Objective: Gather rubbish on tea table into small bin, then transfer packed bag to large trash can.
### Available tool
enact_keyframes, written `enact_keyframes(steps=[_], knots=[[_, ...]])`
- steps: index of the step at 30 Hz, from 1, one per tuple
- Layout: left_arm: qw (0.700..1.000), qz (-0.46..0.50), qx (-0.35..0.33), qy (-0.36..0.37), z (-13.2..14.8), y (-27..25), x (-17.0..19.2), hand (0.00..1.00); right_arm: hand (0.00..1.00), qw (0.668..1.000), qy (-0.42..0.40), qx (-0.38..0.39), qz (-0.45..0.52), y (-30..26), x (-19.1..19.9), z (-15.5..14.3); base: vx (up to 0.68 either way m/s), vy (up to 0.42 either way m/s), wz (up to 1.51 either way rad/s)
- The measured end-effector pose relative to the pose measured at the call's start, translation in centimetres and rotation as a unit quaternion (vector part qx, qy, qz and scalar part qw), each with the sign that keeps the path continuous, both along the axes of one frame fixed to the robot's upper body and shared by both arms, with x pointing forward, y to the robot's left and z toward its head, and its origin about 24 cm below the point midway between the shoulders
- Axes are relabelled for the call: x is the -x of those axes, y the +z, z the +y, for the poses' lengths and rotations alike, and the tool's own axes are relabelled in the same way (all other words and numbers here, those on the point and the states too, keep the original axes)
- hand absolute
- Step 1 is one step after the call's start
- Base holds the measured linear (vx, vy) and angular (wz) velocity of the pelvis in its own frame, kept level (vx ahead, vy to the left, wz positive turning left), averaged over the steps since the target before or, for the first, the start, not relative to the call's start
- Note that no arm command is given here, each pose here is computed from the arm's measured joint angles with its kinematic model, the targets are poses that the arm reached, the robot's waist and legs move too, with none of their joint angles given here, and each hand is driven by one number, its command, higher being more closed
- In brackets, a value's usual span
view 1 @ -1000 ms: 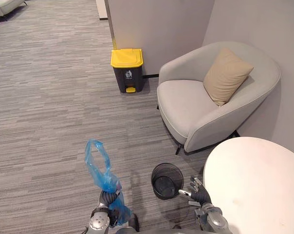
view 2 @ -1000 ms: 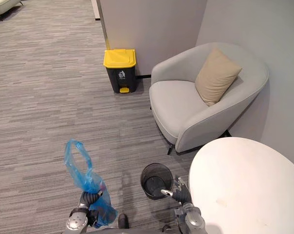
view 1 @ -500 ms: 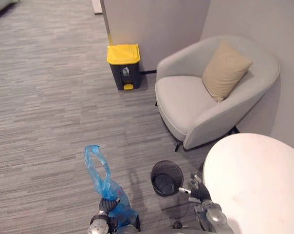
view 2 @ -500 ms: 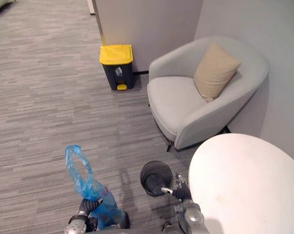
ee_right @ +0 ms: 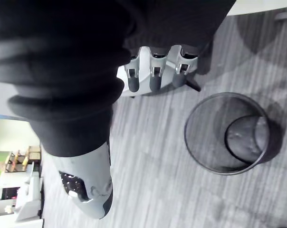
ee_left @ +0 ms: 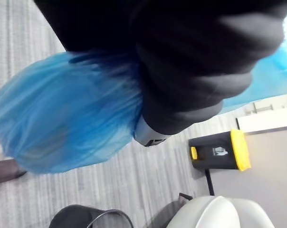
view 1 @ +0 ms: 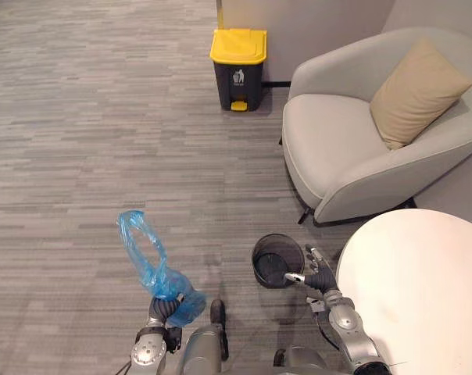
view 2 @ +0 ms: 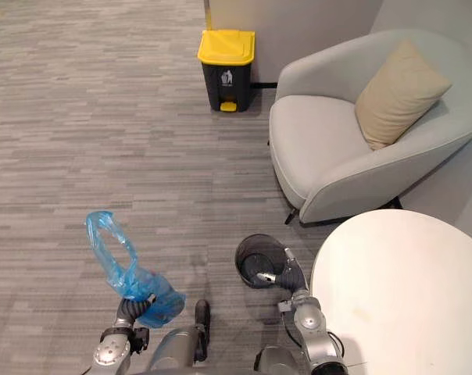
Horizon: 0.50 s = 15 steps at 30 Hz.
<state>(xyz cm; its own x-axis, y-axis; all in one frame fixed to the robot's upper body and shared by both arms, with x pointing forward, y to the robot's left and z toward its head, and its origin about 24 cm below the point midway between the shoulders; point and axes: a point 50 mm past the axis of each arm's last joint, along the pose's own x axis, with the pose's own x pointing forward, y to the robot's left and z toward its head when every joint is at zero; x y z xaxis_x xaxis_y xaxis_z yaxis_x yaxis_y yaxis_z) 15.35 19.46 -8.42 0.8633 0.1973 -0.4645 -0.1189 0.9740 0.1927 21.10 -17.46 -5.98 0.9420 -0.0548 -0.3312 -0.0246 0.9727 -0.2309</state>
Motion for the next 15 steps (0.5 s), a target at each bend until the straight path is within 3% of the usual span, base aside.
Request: enact_keyframes(steps=[7, 15], knots=[[0.999, -0.03, 0.004, -0.03, -1.1, 1.0, -1.6, 1.0, 0.0, 0.998, -0.057, 0.013, 0.014, -0.6, 1.4, -2.2, -0.22, -0.097, 0.86], [0.999, -0.019, -0.005, -0.049, -1.1, 0.6, -1.9, 1.0, 0.0, 0.995, -0.092, -0.009, 0.032, -1.5, 2.3, -2.1, -0.03, 0.076, 0.5]])
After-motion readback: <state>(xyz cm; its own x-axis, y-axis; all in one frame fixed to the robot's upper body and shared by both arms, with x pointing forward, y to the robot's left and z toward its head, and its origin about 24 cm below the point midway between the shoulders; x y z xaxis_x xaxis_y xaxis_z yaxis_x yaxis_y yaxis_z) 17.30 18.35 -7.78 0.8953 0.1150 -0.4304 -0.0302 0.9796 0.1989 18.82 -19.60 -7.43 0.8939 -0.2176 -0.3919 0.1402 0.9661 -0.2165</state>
